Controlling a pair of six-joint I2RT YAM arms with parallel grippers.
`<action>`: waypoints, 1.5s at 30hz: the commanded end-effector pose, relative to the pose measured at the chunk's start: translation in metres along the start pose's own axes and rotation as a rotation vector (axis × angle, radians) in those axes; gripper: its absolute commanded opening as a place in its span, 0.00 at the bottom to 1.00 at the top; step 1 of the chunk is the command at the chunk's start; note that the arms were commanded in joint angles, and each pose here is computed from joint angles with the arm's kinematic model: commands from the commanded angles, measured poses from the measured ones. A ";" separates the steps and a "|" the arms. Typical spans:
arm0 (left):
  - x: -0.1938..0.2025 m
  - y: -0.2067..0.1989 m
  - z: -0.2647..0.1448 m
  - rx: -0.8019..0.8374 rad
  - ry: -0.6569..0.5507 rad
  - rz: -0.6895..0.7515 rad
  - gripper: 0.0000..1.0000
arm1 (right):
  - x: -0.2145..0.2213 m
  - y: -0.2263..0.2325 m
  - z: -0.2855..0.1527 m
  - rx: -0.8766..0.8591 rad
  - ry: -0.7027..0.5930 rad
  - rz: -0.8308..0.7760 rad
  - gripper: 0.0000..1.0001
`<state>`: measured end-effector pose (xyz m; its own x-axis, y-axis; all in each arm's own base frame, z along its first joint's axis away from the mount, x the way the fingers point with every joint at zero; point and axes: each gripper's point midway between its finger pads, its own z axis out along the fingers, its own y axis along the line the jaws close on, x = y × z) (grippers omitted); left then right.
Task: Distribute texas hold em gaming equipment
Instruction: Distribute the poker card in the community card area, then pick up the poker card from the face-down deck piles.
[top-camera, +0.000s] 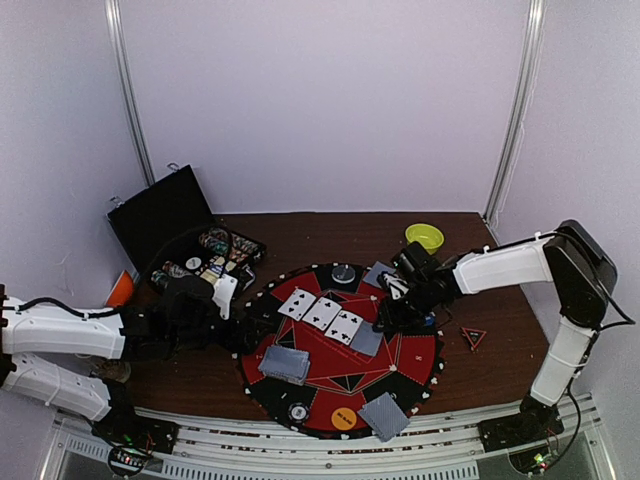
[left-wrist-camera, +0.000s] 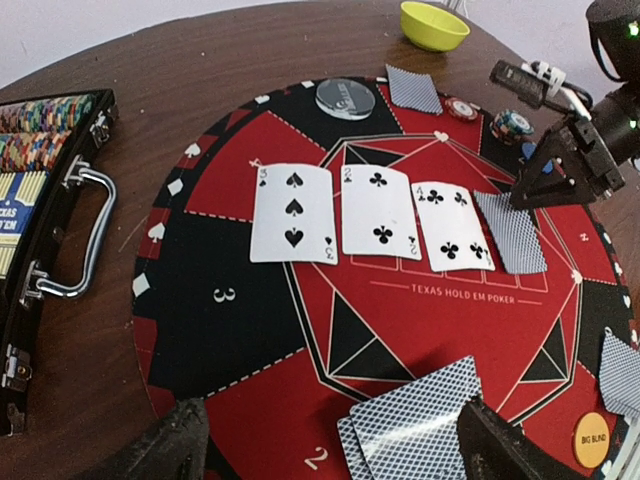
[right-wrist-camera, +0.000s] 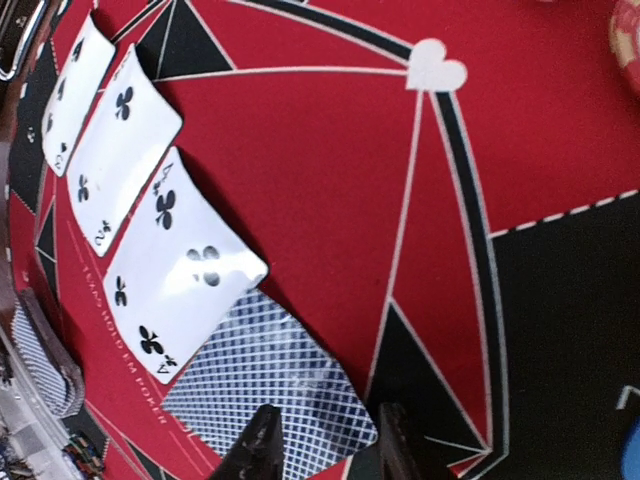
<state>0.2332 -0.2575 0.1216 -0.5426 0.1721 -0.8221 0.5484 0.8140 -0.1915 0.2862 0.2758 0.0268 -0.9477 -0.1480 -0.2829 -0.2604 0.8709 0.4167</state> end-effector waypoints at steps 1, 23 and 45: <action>0.011 -0.005 -0.001 0.027 0.056 -0.017 0.89 | -0.014 -0.014 -0.024 0.187 -0.053 -0.057 0.39; 0.067 0.009 0.020 0.072 0.187 -0.167 0.76 | 0.034 0.177 0.057 -0.071 -0.130 -0.356 0.71; 0.103 0.006 0.037 0.102 0.300 -0.141 0.72 | 0.056 0.138 0.047 0.091 -0.086 -0.433 0.42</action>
<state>0.2115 -0.2547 0.0298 -0.7561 0.1937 -0.6251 0.4924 0.7976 -0.3484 0.2096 0.4272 0.0282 -0.7467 -0.4330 -0.5049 -0.6011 0.7643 0.2335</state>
